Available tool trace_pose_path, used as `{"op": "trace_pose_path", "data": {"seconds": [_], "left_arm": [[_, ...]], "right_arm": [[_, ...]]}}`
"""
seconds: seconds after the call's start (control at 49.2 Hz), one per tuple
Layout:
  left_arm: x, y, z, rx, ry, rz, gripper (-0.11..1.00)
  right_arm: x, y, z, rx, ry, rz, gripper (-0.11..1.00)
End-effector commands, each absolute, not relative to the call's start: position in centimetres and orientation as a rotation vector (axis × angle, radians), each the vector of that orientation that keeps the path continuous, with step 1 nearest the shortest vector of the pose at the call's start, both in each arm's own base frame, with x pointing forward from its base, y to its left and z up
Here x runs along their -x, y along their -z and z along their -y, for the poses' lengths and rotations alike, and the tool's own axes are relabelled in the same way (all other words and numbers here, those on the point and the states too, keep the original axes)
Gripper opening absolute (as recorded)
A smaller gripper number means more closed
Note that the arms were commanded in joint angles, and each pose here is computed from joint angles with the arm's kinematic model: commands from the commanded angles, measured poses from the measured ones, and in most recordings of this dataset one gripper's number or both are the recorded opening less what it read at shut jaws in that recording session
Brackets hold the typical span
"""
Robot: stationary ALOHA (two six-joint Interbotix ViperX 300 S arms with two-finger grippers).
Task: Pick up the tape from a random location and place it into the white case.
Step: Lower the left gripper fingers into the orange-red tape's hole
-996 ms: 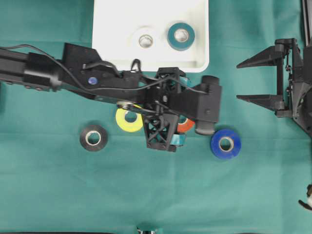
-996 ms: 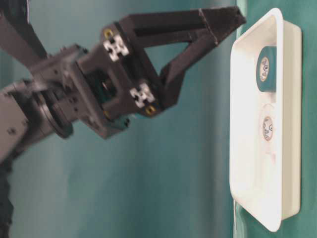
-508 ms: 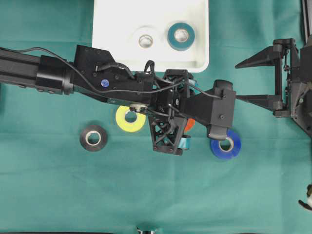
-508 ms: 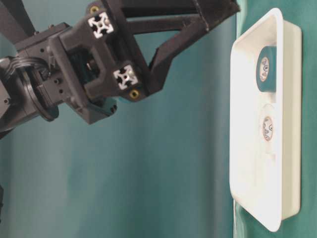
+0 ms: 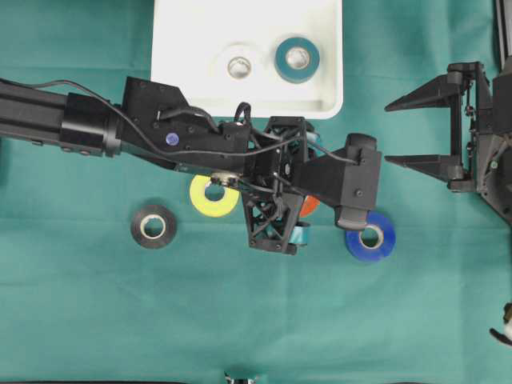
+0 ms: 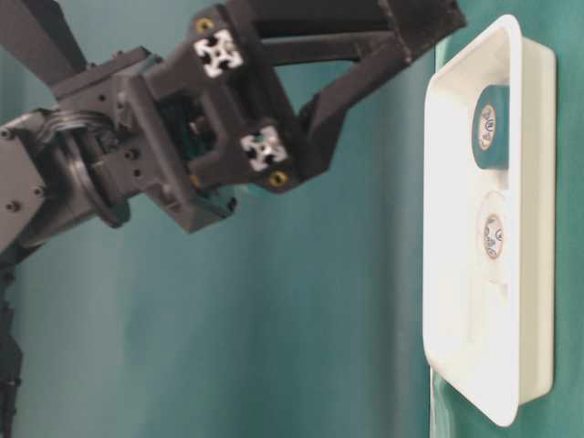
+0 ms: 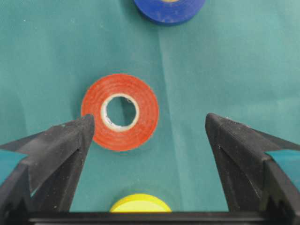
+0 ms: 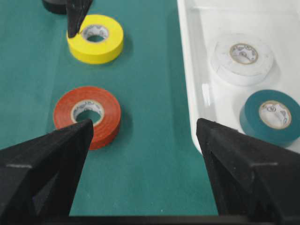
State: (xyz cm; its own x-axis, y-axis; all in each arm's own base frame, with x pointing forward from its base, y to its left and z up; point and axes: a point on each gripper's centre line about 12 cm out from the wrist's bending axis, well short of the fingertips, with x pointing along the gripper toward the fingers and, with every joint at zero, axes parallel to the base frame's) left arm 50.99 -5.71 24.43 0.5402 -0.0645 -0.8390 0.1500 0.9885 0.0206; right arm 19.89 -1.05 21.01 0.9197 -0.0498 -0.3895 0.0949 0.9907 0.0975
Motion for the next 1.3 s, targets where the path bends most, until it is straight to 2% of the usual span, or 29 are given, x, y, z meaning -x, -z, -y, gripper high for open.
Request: {"op": "trace_pose_path", "data": {"seconds": [0.0, 0.61, 1.016, 1.281], "left_arm": [[-50.8, -26.5, 5.7, -0.092, 0.126, -0.928, 0.96], [-50.8, -22.8, 5.3, -0.086, 0.117, -0.873, 0.96], [-51.1, -17.6, 5.3, -0.05, 0.097, -0.946, 0.96], [-51.2, -15.8, 5.3, -0.049, 0.097, -0.929, 0.96]], "right_arm": [[-20.4, -22.0, 1.1, -0.115, 0.074, -0.371, 0.86], [-20.5, -21.9, 1.1, -0.114, 0.074, -0.379, 0.86], [-20.7, -21.5, 1.1, -0.113, 0.074, -0.395, 0.86], [-20.7, -21.5, 1.1, -0.113, 0.074, -0.397, 0.86]]}}
